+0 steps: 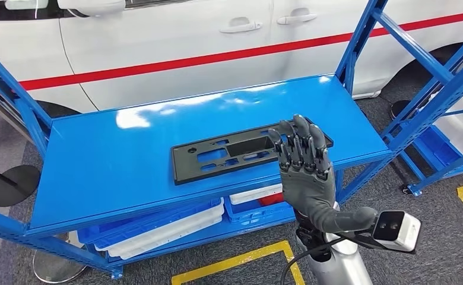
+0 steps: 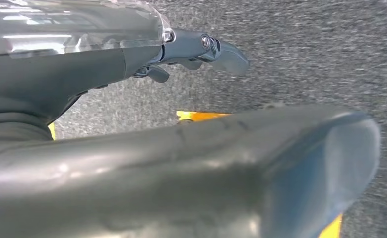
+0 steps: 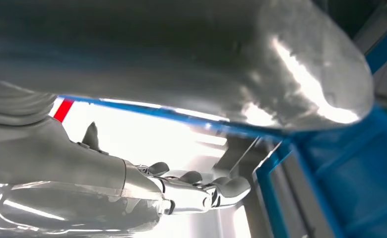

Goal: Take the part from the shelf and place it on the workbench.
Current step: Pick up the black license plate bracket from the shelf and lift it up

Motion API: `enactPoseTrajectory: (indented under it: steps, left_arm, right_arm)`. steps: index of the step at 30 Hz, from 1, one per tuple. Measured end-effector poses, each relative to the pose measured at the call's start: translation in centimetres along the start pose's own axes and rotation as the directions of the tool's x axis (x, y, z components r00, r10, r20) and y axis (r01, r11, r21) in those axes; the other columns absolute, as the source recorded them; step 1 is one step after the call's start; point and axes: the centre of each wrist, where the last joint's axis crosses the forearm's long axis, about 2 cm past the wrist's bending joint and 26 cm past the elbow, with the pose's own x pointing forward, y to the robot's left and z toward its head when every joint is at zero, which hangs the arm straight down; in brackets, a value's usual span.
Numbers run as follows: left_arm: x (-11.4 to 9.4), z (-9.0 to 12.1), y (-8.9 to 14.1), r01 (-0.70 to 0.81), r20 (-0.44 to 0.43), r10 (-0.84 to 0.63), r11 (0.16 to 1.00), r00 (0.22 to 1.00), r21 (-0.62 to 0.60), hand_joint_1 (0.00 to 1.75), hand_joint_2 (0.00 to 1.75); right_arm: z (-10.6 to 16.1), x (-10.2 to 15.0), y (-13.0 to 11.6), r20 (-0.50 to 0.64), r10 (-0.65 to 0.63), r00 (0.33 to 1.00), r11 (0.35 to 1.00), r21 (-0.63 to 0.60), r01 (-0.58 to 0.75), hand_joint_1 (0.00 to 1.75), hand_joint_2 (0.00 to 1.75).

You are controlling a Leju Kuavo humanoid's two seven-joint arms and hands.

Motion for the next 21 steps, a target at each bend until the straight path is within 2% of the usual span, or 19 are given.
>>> enactPoseTrajectory:
  steps: [9, 16, 20, 21]
  left_arm:
    - [-0.3, 0.1, 0.3, 0.005, 0.000, -0.005, 1.000, 1.000, 0.009, 0.00, 0.00]
    - [-0.3, 0.1, 0.3, 0.005, -0.001, -0.005, 1.000, 1.000, 0.010, 0.00, 0.00]
    - [-0.3, 0.1, 0.3, 0.005, -0.001, -0.005, 1.000, 1.000, 0.010, 0.00, 0.00]
    - [-0.3, 0.1, 0.3, 0.005, -0.001, -0.005, 1.000, 1.000, 0.011, 0.00, 0.00]
  right_arm:
    - [3.7, -2.1, 0.2, -0.211, 0.033, 0.977, 0.998, -0.052, -0.045, 0.00, 0.00]
    - [5.2, -3.0, 0.4, -0.283, 0.014, 0.959, 0.998, -0.051, -0.029, 0.00, 0.00]
    - [5.4, -3.4, 0.4, -0.334, 0.020, 0.943, 0.998, -0.049, -0.039, 0.00, 1.75]
    - [5.5, -3.6, 0.5, -0.365, 0.048, 0.930, 0.997, -0.042, -0.068, 0.00, 1.75]
